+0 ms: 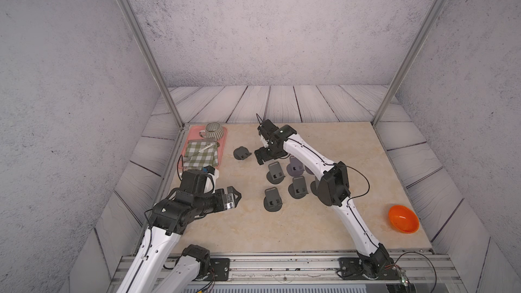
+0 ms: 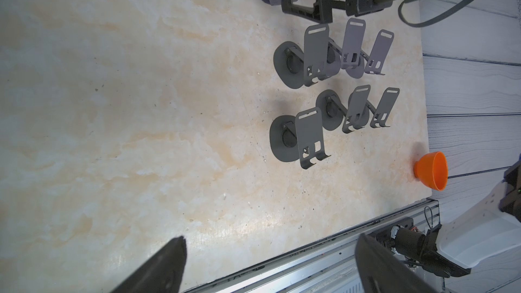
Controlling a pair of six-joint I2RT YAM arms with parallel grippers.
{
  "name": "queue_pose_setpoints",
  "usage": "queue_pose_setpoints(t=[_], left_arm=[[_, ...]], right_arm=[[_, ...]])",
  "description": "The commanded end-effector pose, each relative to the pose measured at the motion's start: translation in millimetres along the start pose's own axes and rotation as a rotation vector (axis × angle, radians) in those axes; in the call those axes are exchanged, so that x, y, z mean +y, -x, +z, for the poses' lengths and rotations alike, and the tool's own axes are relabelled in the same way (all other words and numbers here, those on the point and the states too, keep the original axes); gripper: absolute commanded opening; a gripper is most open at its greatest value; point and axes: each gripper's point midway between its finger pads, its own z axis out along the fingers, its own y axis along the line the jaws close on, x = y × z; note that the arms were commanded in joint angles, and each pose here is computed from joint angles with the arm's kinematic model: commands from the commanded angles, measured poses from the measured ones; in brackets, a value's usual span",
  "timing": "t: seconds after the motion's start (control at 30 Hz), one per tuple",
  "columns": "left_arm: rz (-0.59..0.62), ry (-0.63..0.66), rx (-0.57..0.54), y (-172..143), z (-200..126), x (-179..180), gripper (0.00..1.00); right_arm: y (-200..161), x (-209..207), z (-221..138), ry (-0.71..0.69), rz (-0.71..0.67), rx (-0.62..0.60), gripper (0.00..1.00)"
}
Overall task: Open the phone stand
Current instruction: Place the phone stand at the center of the board, then pick up the phone stand at the center of the board.
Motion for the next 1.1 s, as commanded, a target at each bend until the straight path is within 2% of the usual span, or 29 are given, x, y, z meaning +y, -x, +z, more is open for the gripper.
queue_pose_setpoints(t=[0.0, 0.4, 0.87, 1.07], left_arm=[[0.004, -0.005, 0.009, 1.0, -4.9, -3.5, 0.98], [-0.024, -0.005, 0.040, -4.1, -1.8, -2.5, 0.98], [-0.055, -0.010, 0.078, -13.8, 6.2, 1.3, 0.98], [-0.059, -0.004, 0.092, -20.2, 5.9, 4.4, 0.99]], right_arm=[[22.4, -6.3, 3.0, -0.030, -0.008, -0.085, 0.99], [37.3, -16.5, 41.3, -0.053, -0.004, -0.139, 0.99], [33.2, -37.5, 77.9, -0.060, 0.035, -0.118, 1.00], [28.1, -40.1, 89.4, -0.052, 0.042, -0.100, 0.91]])
